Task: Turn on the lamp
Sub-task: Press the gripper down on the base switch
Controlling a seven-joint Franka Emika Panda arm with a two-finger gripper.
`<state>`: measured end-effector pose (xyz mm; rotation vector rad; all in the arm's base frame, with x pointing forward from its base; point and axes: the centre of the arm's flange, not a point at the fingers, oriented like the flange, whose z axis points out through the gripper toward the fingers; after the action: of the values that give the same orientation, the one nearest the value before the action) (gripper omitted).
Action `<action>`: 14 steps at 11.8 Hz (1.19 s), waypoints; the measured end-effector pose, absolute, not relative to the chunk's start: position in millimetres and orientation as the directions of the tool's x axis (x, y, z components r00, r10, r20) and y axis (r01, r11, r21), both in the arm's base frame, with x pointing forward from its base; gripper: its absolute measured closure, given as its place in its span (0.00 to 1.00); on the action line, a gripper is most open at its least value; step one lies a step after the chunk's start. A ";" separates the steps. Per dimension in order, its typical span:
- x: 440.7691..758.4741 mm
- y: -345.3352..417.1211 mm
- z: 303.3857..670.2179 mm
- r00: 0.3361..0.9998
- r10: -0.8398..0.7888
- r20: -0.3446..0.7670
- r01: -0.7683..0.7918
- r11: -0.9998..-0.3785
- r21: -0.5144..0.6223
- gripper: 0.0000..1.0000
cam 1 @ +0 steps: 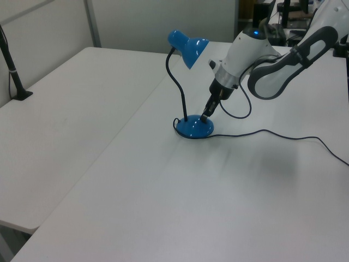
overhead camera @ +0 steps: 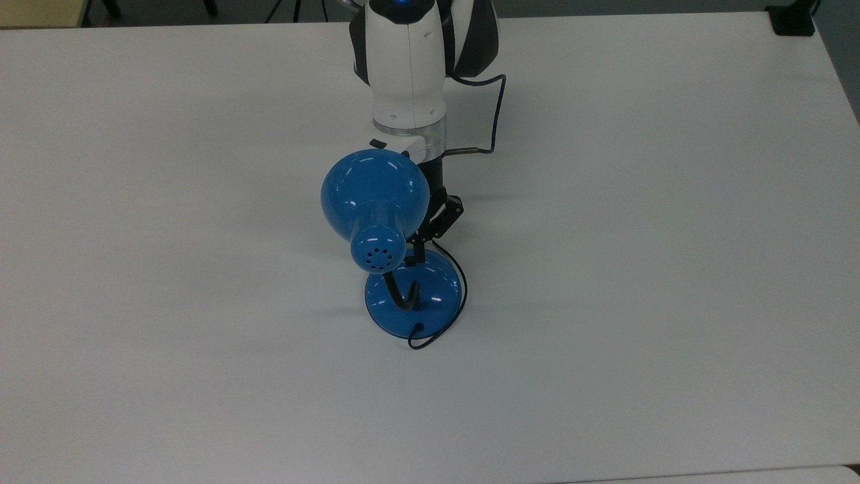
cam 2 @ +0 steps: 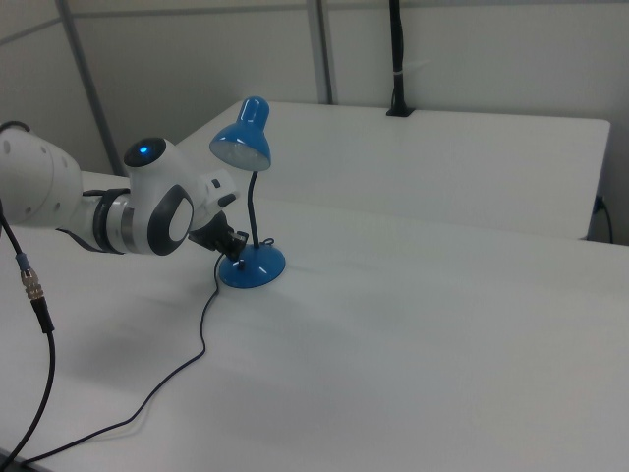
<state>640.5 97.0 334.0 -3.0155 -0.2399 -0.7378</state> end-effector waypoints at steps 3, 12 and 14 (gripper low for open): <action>642.1 97.1 329.6 0.877 0.142 0.459 0.156 -0.988 0.008 0.99; 644.6 97.1 325.8 0.879 0.139 0.457 0.153 -0.988 0.006 0.99; 647.7 97.3 331.9 0.876 0.114 0.468 0.131 -0.991 -0.005 0.99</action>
<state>647.7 97.3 331.9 -3.0077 -0.1968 -0.7469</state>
